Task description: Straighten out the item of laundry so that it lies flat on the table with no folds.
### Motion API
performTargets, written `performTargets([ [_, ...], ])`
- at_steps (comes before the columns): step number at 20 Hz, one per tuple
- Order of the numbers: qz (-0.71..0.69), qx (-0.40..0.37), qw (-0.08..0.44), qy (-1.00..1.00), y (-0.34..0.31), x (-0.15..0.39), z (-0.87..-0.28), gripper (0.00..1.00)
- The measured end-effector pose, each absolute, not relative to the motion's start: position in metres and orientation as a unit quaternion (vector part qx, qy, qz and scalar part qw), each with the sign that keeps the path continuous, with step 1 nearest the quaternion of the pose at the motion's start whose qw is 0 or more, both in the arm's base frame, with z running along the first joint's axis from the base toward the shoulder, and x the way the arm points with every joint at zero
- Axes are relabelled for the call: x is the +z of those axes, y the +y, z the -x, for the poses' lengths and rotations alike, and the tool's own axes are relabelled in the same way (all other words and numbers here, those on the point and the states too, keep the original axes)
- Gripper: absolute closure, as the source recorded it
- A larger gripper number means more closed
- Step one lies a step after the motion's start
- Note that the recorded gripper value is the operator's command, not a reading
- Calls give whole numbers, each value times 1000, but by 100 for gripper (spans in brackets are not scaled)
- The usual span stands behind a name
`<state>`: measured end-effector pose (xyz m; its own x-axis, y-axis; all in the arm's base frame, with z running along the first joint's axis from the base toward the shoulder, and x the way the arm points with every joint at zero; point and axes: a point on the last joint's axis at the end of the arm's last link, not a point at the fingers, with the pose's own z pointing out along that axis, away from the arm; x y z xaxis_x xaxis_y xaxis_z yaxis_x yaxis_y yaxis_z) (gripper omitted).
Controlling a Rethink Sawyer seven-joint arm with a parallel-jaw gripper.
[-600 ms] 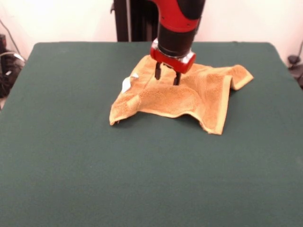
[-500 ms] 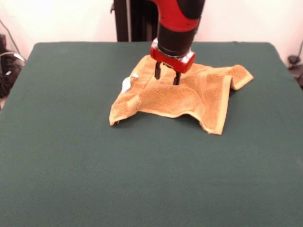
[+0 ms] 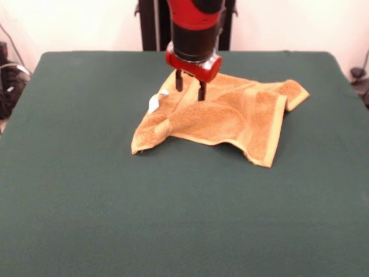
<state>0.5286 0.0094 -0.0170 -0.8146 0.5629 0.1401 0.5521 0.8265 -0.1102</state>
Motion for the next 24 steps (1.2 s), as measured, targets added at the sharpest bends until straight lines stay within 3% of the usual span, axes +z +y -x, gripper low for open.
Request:
performTargets([
  [24, 247, 40, 57, -966, 31, -40, -514, 0],
])
